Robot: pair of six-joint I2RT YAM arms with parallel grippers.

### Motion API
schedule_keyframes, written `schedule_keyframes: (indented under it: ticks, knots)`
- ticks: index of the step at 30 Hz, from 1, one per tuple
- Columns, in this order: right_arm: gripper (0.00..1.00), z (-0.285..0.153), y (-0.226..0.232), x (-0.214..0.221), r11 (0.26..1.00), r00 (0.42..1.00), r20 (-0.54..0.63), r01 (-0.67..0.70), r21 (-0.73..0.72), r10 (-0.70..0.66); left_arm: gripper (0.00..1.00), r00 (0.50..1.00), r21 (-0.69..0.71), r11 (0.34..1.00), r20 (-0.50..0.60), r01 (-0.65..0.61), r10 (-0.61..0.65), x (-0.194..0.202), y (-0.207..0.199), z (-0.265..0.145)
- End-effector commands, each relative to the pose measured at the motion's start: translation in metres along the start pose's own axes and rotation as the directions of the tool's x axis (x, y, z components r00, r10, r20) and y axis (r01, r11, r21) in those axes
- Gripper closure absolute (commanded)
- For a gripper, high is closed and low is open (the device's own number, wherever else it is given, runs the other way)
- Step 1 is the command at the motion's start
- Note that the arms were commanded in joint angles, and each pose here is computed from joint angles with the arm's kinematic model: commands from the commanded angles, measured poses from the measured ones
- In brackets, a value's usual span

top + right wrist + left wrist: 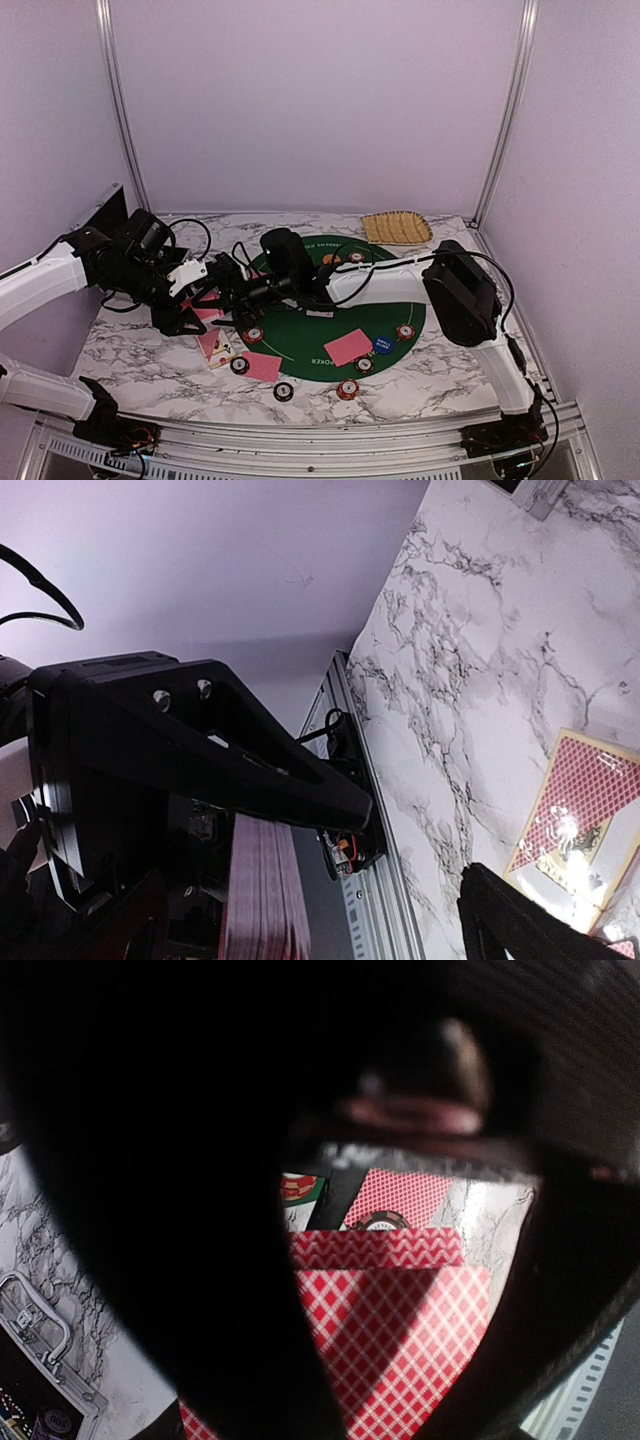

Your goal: Distribute texas hold em gaming equipment

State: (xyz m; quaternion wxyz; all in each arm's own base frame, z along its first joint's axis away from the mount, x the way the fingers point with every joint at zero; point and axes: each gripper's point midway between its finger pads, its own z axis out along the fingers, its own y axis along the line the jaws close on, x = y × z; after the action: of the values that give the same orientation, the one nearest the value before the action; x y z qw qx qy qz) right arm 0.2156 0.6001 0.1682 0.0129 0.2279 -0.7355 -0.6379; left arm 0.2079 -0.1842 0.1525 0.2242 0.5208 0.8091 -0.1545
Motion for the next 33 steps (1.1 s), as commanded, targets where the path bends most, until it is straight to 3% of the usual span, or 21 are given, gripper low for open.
schedule_keyframes:
  ticks: [1,10,21,33]
  knots:
    - [0.01,0.014,0.012,-0.001,0.999,1.000,-0.017,0.012,-0.040,-0.013,1.00,0.998,-0.023,1.000,0.055,-0.009,0.011,-0.014,0.005,-0.008]
    - [0.02,0.021,-0.004,-0.006,1.000,1.000,-0.014,-0.027,-0.004,0.027,1.00,0.998,-0.023,1.000,0.058,-0.009,0.010,-0.013,0.004,-0.008]
    - [0.18,-0.011,-0.015,-0.015,0.997,0.997,0.048,-0.068,0.019,0.067,1.00,0.999,-0.024,1.000,0.053,-0.010,0.011,-0.010,0.003,-0.007]
    - [0.25,-0.031,-0.008,-0.013,0.997,0.995,0.068,-0.075,-0.001,0.075,1.00,0.999,-0.027,1.000,0.040,-0.010,0.011,-0.005,0.003,-0.005]
